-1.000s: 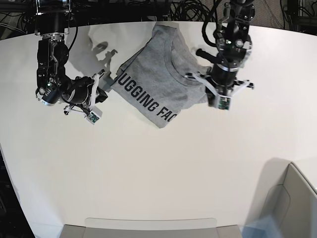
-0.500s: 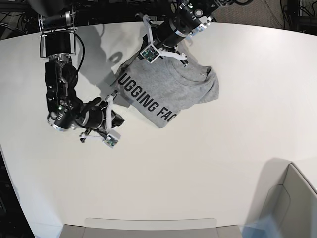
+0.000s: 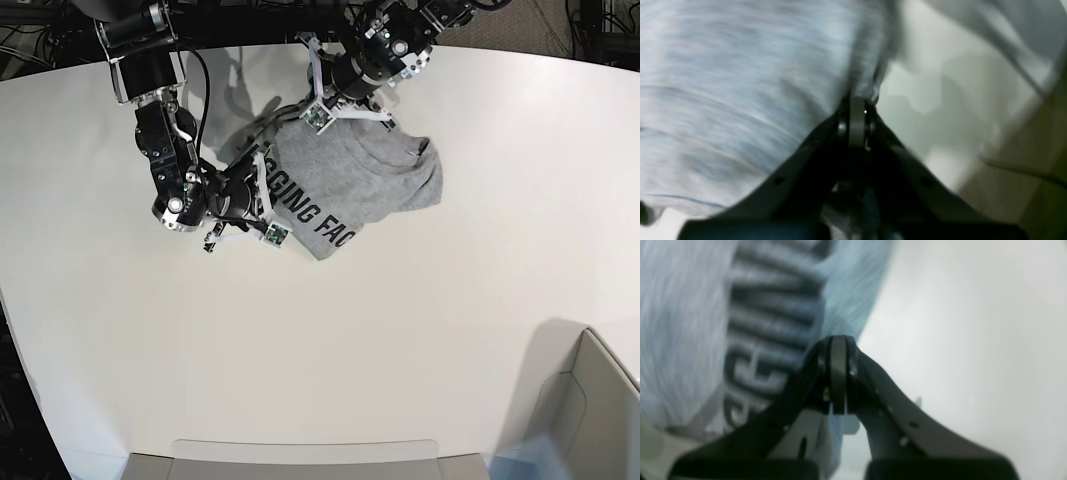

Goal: Fold the T-shirt properly
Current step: 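Drag the folded shirt with the left gripper away from the right gripper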

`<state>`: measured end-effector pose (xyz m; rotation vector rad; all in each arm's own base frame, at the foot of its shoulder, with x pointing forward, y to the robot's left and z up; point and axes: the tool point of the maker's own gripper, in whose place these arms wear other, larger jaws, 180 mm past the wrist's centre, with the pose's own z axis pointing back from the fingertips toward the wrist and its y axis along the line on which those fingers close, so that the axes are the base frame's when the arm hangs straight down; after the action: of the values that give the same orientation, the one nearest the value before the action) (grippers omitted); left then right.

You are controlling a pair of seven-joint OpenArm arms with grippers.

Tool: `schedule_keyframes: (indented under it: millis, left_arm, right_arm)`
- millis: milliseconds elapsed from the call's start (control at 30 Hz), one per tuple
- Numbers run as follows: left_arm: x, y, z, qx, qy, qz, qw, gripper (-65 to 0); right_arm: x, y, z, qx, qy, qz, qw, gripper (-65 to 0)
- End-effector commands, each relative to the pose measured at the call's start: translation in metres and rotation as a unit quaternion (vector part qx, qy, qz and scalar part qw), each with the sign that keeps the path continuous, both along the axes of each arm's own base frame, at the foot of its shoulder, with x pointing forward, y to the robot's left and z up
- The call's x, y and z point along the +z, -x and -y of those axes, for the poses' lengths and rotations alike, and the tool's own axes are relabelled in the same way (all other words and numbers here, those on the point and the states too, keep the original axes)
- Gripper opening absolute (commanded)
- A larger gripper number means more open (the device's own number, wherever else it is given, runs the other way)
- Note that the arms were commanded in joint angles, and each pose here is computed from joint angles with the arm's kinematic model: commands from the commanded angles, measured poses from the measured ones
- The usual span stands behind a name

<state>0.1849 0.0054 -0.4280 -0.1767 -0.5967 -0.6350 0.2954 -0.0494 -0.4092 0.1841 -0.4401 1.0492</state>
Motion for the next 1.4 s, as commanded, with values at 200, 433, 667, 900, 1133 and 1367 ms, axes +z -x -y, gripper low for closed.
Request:
schedule_keyframes:
  millis: [200, 433, 667, 900, 1133, 1367]
  left_arm:
    - [0.009, -0.077, -0.119, 0.167, -0.078, 0.052, 0.981, -65.0]
    - [0.050, -0.159, -0.143, 0.214, -0.069, 0.132, 0.965, -65.0]
    - [0.115, -0.186, -0.139, 0.262, 0.000, 0.209, 0.942, -65.0]
    - [0.104, -0.157, -0.062, 0.180, 0.039, 0.185, 0.965, -65.0]
    - [0.082, -0.098, 0.041, 0.024, 0.063, 0.142, 0.988, -65.0]
    - [0.027, -0.089, 0.012, 0.027, -0.006, 0.087, 0.996, -65.0]
  right_arm:
    - [0.001, 0.042, -0.008, 0.043, 0.025, -0.008, 0.9987, -65.0]
    - [-0.009, 0.092, -0.044, 0.130, 0.019, -0.032, 0.9908, -65.0]
    - [0.051, 0.037, -0.001, 0.021, -0.004, 0.075, 0.9970, -65.0]
    - [0.099, -0.017, 0.109, -0.166, 0.014, 0.155, 0.9738, -65.0]
    - [0.101, -0.011, 0.159, -0.241, 0.028, 0.156, 0.9575, -65.0]
    - [0.090, 0.001, 0.157, -0.239, 0.029, 0.139, 0.9605, -65.0]
